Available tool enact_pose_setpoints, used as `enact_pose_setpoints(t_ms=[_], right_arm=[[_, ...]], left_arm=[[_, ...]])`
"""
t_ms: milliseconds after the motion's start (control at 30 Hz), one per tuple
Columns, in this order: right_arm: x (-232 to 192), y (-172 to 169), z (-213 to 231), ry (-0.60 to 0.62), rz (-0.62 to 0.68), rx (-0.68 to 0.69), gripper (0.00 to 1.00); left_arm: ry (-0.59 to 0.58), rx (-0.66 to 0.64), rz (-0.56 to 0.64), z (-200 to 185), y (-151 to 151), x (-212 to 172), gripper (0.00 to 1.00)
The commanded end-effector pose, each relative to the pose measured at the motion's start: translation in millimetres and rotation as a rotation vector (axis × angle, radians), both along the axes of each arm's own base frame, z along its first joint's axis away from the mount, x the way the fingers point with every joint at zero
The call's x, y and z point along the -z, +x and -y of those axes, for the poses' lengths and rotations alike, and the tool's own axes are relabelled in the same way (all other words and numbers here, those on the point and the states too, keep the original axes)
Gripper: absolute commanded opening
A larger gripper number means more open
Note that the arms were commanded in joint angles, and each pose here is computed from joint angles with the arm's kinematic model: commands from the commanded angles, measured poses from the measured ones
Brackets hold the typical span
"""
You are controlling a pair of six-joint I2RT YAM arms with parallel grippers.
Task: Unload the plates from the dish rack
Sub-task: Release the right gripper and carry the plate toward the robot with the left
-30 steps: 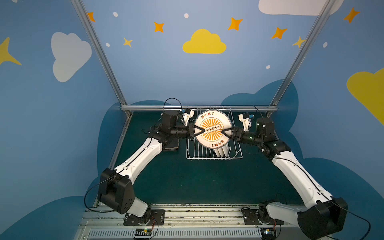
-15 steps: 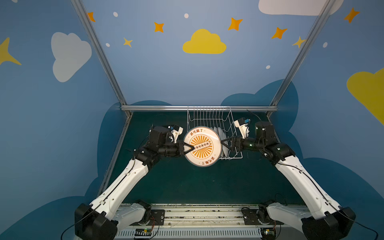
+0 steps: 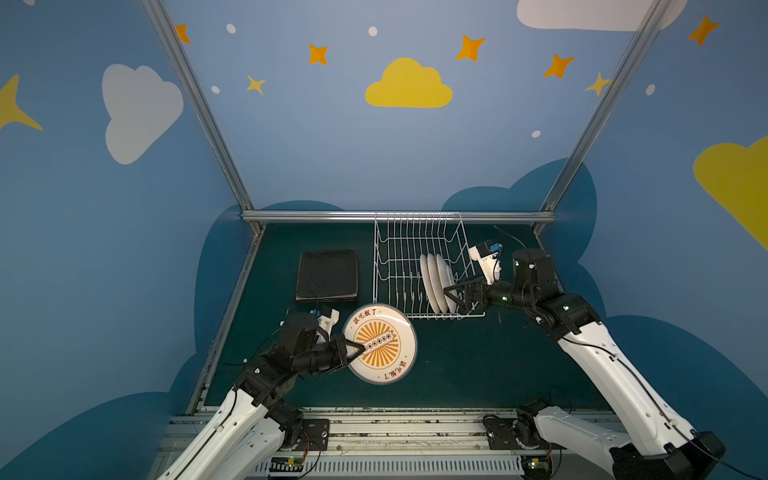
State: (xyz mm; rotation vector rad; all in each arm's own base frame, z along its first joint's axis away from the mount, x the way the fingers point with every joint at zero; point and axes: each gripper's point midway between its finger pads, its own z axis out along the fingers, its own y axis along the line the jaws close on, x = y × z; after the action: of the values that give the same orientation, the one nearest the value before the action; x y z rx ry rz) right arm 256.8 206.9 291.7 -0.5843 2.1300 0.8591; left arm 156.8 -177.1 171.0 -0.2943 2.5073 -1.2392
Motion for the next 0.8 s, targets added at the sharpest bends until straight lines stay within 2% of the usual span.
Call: enact_pose_setpoints(t_ms=[0, 467, 767], right_arm=[[2, -4, 2, -0.009, 0.001, 0.01, 0.89], [4, -1, 2, -0.019, 0.003, 0.026, 0.89], [4, 4, 0, -0.016, 0.008, 0.032, 0.89]], left_arm=[[0.001, -0.059, -0.048, -3, 3, 17, 0.03], [-0.008, -0.058, -0.183, 15, 15, 77, 0.03], [-0.018, -0.099, -0.192, 19, 30, 92, 0.06]])
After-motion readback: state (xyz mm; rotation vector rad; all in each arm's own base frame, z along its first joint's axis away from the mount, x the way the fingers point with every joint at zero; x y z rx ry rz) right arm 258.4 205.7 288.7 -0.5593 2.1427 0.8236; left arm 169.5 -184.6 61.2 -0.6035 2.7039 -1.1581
